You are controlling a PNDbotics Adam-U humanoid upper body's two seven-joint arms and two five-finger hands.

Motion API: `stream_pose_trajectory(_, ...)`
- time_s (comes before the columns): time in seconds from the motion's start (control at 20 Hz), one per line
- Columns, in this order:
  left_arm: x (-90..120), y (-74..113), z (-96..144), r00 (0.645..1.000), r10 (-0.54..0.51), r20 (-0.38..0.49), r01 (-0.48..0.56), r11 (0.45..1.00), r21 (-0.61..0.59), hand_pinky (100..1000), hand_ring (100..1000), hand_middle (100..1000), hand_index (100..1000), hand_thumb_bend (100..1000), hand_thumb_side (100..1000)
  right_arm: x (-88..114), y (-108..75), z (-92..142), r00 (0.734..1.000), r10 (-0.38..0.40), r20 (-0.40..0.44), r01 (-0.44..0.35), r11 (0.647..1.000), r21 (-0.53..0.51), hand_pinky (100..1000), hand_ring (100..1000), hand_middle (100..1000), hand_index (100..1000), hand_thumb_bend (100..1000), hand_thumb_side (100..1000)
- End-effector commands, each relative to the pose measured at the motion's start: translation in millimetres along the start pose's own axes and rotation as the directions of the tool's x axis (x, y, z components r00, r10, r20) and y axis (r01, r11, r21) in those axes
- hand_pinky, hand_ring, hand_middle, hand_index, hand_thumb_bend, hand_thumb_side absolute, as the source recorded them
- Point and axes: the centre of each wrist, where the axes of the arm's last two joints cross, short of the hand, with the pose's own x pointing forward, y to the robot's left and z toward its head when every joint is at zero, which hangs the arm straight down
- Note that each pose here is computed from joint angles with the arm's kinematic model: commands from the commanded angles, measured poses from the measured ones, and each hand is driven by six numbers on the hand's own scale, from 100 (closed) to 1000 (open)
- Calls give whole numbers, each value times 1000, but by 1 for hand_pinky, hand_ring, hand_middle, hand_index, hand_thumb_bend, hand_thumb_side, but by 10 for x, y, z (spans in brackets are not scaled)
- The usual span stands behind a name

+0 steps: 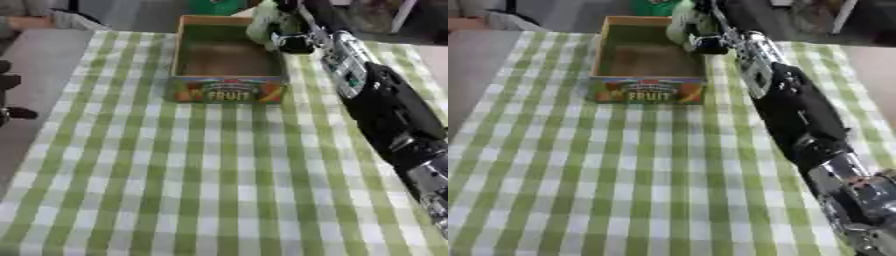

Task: Pick up objects on the table and place them in the box.

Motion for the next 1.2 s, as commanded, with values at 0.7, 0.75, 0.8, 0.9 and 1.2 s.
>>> stream_pose_trajectory(0.7,110,-65,-72,999,7,43,-5,998,-58,596,890,850,691,244,469,114,-74,-119,998,44,46,-49,994,101,925,984,980,978,100,247)
stream_pose_trajectory(0.75,108,-61,-70,999,5,42,-3,998,-57,596,890,850,691,243,469,125,-104,-124,998,40,53,-44,995,85,922,980,977,974,100,235)
stream_pose_trajectory(0.8,107,-57,-67,999,3,40,-1,998,-56,596,890,850,690,243,469,132,-133,-126,998,33,59,-37,997,70,914,971,968,961,100,193)
stream_pose_trajectory(0.9,101,-42,-58,999,-1,37,3,999,-50,596,890,849,690,244,470,149,-214,-125,997,17,77,-20,999,31,885,948,933,938,100,139)
stream_pose_trajectory(1.2,57,24,-5,1000,-19,16,20,1000,-10,596,890,849,689,248,477,165,-593,-8,981,-139,132,157,978,-139,728,794,768,801,100,103)
